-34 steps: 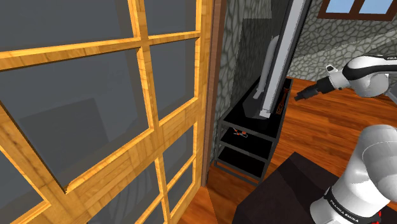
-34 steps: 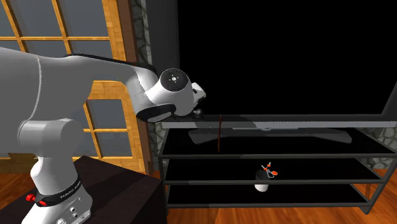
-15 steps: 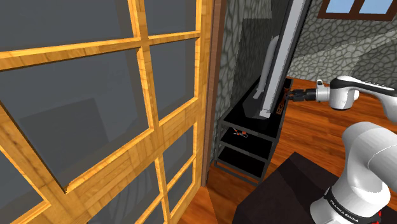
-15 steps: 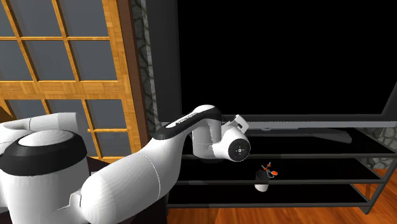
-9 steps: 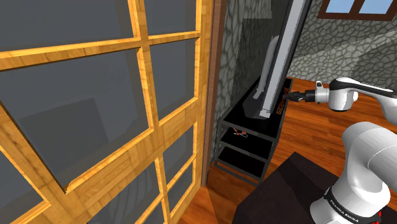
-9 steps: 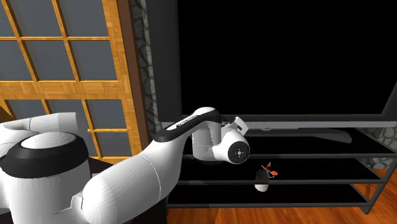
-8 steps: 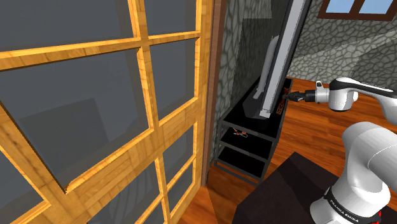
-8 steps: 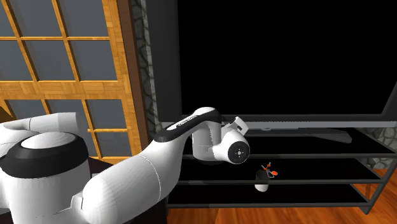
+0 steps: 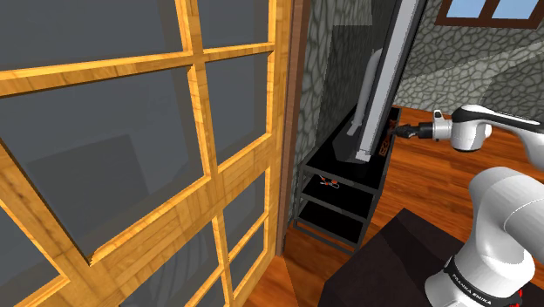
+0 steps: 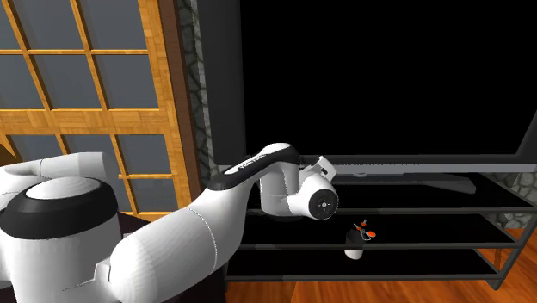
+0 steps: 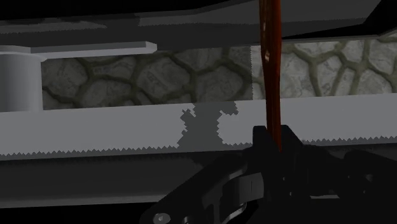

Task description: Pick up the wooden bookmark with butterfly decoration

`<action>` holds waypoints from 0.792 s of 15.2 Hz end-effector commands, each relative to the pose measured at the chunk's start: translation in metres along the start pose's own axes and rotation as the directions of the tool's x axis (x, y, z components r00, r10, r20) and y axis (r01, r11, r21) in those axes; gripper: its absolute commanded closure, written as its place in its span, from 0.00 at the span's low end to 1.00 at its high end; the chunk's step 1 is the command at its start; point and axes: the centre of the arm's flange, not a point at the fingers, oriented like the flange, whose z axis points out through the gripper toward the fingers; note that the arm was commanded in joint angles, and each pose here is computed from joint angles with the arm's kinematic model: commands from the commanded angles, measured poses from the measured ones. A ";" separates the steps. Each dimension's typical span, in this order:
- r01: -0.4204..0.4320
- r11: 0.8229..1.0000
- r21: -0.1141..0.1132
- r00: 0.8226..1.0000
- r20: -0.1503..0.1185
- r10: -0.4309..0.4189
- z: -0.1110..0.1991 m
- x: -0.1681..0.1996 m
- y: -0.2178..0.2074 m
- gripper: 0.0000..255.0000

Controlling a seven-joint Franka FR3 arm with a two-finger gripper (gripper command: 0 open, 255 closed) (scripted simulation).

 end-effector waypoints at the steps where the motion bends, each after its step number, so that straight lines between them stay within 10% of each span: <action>1: 0.000 1.000 0.000 1.000 0.000 0.000 -0.003 0.010 0.000 1.00; 12: 0.000 1.000 0.000 1.000 0.000 0.000 -0.020 0.065 -0.001 1.00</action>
